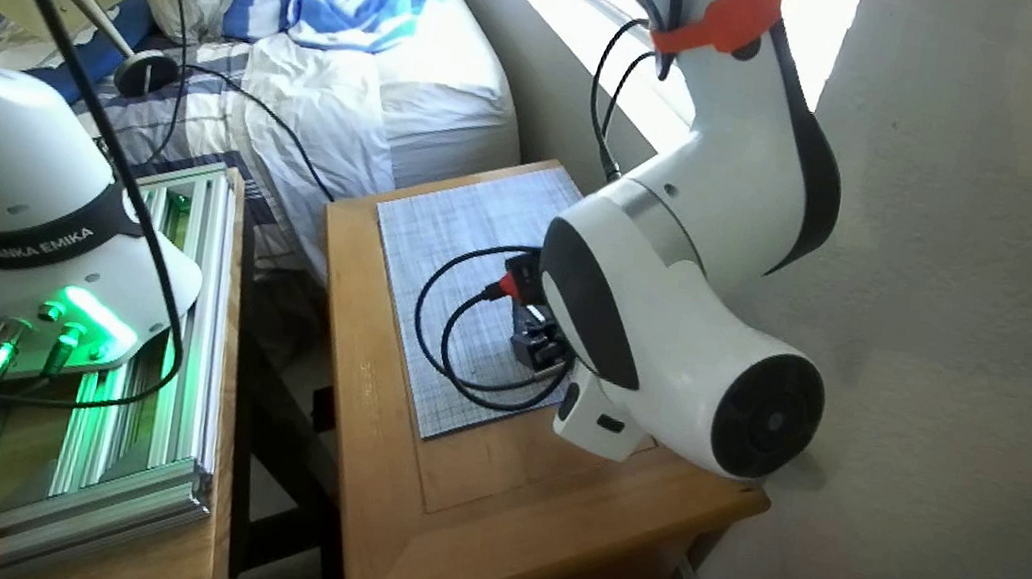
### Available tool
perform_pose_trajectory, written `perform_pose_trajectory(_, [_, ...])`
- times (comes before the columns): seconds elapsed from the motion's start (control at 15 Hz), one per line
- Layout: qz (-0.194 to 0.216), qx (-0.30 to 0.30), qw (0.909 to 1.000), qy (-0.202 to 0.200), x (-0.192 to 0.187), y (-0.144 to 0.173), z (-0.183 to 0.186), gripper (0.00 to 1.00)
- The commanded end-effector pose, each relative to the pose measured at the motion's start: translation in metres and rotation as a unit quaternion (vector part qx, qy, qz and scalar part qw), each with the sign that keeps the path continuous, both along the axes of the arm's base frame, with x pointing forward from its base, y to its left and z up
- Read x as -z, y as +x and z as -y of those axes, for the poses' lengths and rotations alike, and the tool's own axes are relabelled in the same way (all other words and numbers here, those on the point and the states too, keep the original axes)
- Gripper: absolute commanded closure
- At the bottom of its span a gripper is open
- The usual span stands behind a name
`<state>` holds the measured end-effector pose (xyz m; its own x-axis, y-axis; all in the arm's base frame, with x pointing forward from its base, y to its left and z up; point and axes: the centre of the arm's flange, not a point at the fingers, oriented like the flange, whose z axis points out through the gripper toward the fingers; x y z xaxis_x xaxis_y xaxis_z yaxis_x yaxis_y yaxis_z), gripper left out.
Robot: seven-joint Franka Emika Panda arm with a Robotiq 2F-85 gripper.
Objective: Lift the alarm clock and put it up straight
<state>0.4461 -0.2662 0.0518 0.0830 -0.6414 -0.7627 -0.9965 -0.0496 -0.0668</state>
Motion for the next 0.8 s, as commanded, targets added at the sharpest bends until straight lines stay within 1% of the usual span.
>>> perform_pose_trajectory(0.0, [0.017, 0.005, 0.9992, 0.036, 0.015, 0.010, 0.011, 0.00])
perform_pose_trajectory(0.47, [0.011, 0.000, 0.9980, 0.063, 0.027, 0.013, 0.013, 0.00])
perform_pose_trajectory(0.53, [0.010, -0.001, 0.9978, 0.065, 0.028, 0.014, 0.014, 0.19])
perform_pose_trajectory(0.73, [0.008, -0.004, 0.9975, 0.070, 0.030, 0.014, 0.015, 0.41])
